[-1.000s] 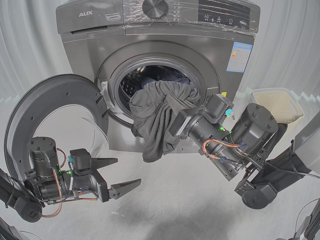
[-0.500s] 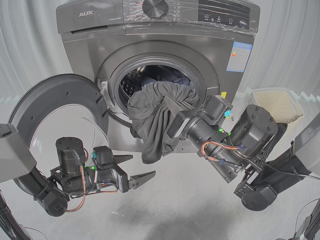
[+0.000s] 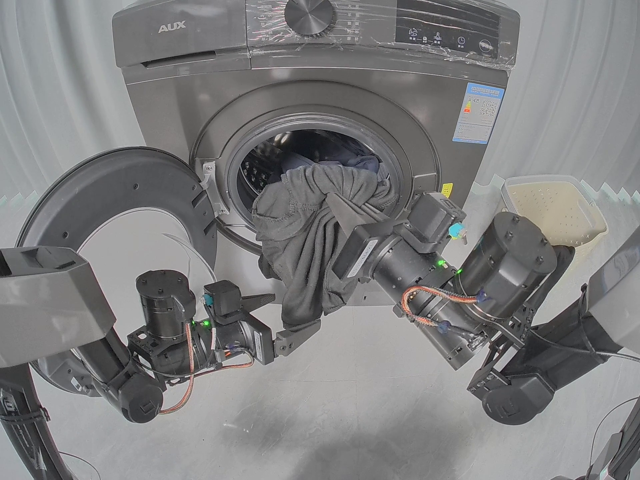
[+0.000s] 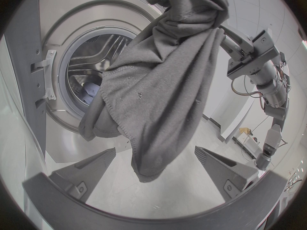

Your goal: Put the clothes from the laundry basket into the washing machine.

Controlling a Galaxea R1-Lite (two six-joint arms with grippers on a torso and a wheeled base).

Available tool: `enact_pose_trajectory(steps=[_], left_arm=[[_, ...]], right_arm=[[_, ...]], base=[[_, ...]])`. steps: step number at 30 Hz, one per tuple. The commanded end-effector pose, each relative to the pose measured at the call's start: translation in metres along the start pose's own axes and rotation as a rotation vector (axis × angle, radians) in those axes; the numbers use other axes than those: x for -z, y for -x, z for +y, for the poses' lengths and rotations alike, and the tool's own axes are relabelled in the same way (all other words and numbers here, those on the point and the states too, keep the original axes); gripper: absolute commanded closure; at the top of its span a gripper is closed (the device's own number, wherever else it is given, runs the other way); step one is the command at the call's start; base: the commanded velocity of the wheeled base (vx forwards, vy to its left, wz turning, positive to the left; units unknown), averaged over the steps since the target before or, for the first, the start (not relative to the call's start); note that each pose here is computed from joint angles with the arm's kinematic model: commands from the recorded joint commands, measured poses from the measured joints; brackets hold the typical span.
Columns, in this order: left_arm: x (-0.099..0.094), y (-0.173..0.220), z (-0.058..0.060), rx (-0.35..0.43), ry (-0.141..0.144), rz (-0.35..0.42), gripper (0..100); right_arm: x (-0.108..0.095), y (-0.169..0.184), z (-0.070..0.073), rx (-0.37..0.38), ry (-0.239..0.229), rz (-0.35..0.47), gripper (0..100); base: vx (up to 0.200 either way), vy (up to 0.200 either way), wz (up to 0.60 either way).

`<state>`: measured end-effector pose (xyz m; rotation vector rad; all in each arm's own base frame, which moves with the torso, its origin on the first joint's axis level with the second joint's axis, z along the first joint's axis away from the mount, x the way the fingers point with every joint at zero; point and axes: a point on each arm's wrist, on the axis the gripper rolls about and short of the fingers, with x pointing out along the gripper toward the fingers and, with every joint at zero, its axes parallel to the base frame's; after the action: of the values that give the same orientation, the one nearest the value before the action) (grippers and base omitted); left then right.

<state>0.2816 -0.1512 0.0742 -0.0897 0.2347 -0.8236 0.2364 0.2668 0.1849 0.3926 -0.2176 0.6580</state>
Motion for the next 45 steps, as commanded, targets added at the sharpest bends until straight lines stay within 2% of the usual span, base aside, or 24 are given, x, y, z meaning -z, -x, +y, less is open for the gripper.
enact_pose_trajectory(steps=[1,12,13,16,23,25,26,27,28,29,31,33,39,42,45], left_arm=[[0.005,-0.009,0.004,-0.012,0.004,0.0,0],[0.001,-0.017,0.006,-0.034,-0.006,-0.04,0],[0.001,-0.019,0.007,-0.033,-0.005,-0.047,100],[0.0,-0.021,0.007,-0.031,0.003,-0.07,100],[-0.001,-0.014,0.003,-0.029,-0.002,-0.098,100],[-0.003,-0.007,-0.003,-0.024,-0.011,-0.114,100],[-0.007,0.003,-0.01,-0.014,-0.018,-0.132,100],[-0.007,0.003,-0.01,-0.014,-0.018,-0.132,100],[-0.01,0.019,-0.019,-0.003,-0.024,-0.125,100],[-0.012,0.026,-0.022,0.0,-0.03,-0.128,100],[-0.012,0.036,-0.027,-0.001,-0.032,-0.123,100],[-0.018,0.048,-0.032,0.002,-0.048,-0.139,100],[-0.036,0.071,-0.046,0.027,-0.06,-0.211,100],[-0.039,0.072,-0.047,0.03,-0.075,-0.225,100],[-0.038,0.072,-0.047,0.035,-0.073,-0.221,100]], right_arm=[[0.0,0.0,0.0,0.0,-0.001,0.0,100],[0.001,0.001,0.0,0.001,0.001,0.005,100],[0.001,0.001,0.0,0.002,0.0,0.002,100],[0.0,0.001,0.0,-0.001,-0.001,-0.003,100],[0.003,0.002,-0.001,0.001,0.001,0.005,100],[0.005,0.003,-0.002,0.003,0.003,0.014,100],[0.008,0.004,-0.003,0.007,0.006,0.024,100],[0.008,0.004,-0.003,0.007,0.006,0.024,100],[0.012,0.005,-0.005,0.012,0.01,0.039,100],[0.013,0.006,-0.006,0.015,0.012,0.045,100],[0.015,0.008,-0.007,0.011,0.015,0.058,100],[0.018,0.011,-0.009,0.011,0.016,0.076,100],[0.03,0.019,-0.011,0.005,0.024,0.123,100],[0.034,0.02,-0.012,0.006,0.026,0.135,100],[0.035,0.019,-0.012,0.007,0.026,0.138,100]], base=[[0.0,0.0,0.0],[0.0,0.0,0.0],[0.0,0.0,0.0],[0.0,0.0,0.0],[0.0,0.0,0.0],[0.0,0.0,0.0],[0.0,0.0,0.0],[0.0,0.0,0.0],[0.0,0.0,0.0],[0.0,0.0,0.0],[0.0,0.0,0.0],[0.0,0.0,0.0],[0.0,0.0,0.0],[0.0,0.0,0.0],[0.0,0.0,0.0]])
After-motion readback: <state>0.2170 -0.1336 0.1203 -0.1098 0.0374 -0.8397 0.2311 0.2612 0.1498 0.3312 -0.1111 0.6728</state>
